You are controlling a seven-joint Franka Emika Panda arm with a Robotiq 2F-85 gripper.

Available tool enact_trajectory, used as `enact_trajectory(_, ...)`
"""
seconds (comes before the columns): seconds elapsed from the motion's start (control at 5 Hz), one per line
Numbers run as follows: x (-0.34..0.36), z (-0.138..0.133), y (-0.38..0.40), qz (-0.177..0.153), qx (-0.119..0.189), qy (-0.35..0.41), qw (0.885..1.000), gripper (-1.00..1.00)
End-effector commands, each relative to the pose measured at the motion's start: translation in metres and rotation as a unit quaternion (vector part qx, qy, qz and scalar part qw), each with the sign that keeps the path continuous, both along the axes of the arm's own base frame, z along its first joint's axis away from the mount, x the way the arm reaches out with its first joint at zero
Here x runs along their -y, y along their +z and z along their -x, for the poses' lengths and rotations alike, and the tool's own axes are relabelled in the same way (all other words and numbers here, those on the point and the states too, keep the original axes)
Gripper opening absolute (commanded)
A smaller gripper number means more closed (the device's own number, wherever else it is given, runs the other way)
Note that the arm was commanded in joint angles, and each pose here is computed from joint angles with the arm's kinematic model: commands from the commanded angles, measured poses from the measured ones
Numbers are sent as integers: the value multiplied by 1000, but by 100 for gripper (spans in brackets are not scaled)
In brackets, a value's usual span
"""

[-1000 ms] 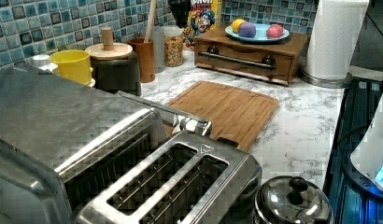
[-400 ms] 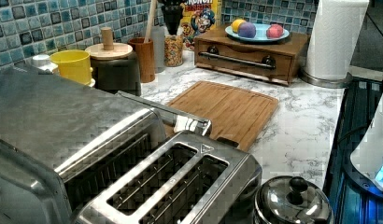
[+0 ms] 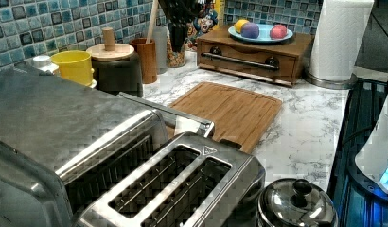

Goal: Close the oven.

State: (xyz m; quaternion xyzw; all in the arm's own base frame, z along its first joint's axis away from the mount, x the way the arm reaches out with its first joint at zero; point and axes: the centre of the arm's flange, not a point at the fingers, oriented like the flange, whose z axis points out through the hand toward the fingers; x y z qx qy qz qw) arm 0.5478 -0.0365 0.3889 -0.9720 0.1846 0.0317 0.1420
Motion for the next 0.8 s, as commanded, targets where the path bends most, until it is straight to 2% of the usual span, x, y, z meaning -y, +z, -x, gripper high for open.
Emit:
enact_trajectory(0.2, 18, 51, -56, -93, 44, 101, 989, -100)
enact_trajectory(0.4, 1, 58, -70, -136, 80, 122, 980, -100)
enact_trajectory(0.6, -5, 57, -98, -155, 122, 118, 973, -100)
enact_trajectory(0.8, -6, 47, -127, -158, 135, 112, 972, -100)
